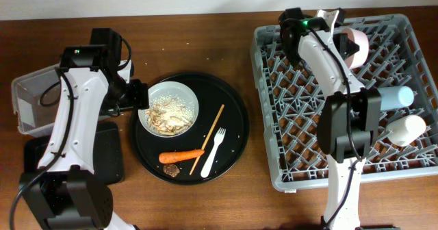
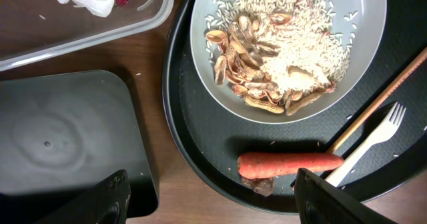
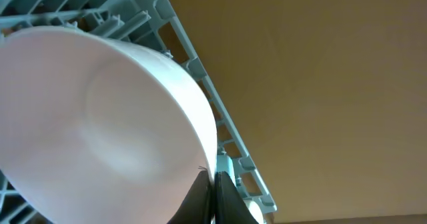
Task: Sort waste into correct bins and load items into the dishwasher rack
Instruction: 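Place the pink saucer upright in the rack's back slots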
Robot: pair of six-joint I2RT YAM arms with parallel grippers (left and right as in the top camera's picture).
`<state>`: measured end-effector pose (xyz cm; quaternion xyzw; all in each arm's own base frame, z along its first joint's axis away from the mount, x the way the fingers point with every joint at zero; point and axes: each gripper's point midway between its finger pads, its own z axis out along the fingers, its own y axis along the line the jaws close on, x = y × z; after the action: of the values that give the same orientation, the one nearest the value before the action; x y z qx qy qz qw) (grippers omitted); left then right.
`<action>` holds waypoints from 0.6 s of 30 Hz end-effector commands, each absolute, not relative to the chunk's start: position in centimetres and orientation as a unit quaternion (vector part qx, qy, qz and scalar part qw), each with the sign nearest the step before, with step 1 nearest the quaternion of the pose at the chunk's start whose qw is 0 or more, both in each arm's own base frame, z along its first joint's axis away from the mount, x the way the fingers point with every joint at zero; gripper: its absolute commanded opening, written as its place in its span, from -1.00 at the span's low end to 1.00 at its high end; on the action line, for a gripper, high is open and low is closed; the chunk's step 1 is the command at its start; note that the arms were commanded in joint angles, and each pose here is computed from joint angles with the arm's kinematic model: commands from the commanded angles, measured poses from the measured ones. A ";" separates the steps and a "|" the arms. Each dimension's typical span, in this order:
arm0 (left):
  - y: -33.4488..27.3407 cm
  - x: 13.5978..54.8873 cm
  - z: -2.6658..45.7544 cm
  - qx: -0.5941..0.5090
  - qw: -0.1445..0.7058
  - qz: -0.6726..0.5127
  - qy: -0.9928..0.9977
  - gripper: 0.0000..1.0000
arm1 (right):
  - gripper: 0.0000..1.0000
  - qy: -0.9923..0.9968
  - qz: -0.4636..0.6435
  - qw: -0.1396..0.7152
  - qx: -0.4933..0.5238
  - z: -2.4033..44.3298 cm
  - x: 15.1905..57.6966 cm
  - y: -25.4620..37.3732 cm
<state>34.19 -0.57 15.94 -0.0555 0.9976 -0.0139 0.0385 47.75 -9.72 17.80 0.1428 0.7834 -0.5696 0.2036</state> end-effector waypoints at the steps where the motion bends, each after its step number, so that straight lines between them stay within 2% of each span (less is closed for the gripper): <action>1: -0.7 34.3 17.0 -0.058 0.058 -0.021 0.996 0.57 | -0.92 0.824 -0.527 0.175 0.112 13.9 47.3 -7.2; 3: -0.7 34.4 17.0 -0.058 0.058 -0.021 0.996 0.57 | -0.87 0.830 -0.520 0.177 0.096 13.7 47.4 -5.6; 5: -0.7 34.4 17.0 -0.058 0.060 -0.021 0.996 0.57 | -0.41 0.842 -0.508 0.167 0.075 13.2 47.0 -3.9; 6: -0.7 34.5 17.0 -0.058 0.060 -0.021 0.996 0.57 | 0.00 0.847 -0.504 0.158 0.065 12.9 46.6 -3.4; 7: -0.7 34.5 17.0 -0.058 0.060 -0.021 0.996 0.57 | 0.20 0.850 -0.501 0.151 0.061 13.0 46.1 -3.0; 10: -0.7 34.5 17.0 -0.057 0.062 -0.021 0.996 0.58 | 0.34 0.856 -0.477 0.165 0.110 15.6 44.4 -3.1; 12: -0.7 34.5 17.0 -0.057 0.061 -0.021 0.996 0.58 | 0.37 0.883 -0.400 0.184 0.162 18.9 42.9 -3.3; 14: -0.7 34.6 17.0 -0.057 0.062 -0.023 0.996 0.59 | 0.68 0.905 -0.315 0.193 0.209 21.0 41.6 -3.5; 15: -0.7 34.6 17.0 -0.057 0.063 -0.023 0.996 0.60 | 0.91 0.920 -0.257 0.191 0.226 21.8 40.9 -3.3; 16: -0.7 34.6 17.0 -0.057 0.063 -0.023 0.996 0.60 | 0.97 0.937 -0.201 0.183 0.220 22.1 40.5 -2.7; 18: -0.7 34.6 17.0 -0.057 0.063 -0.023 0.996 0.60 | 0.99 0.973 -0.073 0.166 0.144 22.7 40.1 0.0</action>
<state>34.54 -0.64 15.97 -0.0554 0.9973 -0.0163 0.0456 40.86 -4.20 22.08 0.2110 0.9196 -0.2711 0.1904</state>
